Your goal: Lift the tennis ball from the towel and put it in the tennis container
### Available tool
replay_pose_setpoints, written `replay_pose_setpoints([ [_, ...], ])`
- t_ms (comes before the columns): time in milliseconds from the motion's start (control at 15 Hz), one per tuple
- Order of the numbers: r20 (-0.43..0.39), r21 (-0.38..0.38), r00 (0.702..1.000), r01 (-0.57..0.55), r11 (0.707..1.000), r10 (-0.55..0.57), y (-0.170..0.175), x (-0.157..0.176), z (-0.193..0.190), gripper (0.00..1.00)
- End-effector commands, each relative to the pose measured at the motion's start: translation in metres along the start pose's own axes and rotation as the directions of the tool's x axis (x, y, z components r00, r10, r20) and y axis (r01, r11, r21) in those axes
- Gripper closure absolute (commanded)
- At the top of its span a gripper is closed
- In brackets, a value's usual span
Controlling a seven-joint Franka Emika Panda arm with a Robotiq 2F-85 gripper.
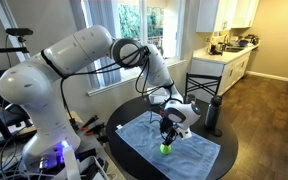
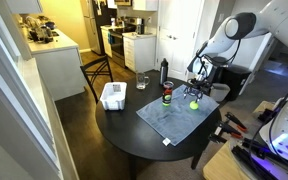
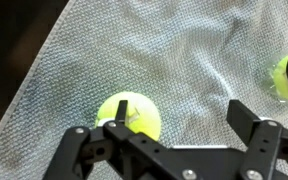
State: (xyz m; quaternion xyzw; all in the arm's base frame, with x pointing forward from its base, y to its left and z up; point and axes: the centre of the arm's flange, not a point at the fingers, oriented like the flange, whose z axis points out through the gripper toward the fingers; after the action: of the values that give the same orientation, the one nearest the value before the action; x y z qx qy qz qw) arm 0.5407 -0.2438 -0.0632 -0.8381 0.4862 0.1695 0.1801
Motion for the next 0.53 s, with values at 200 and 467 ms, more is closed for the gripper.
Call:
replay_pose_setpoints([
  [200,0.115,-0.080,0.983,-0.131,0.988,0.140,-0.036,0.046,0.006,0.00],
  [467,0.229,-0.136,0.955,-0.158,0.978,0.186,-0.041,0.049,0.008,0.00],
])
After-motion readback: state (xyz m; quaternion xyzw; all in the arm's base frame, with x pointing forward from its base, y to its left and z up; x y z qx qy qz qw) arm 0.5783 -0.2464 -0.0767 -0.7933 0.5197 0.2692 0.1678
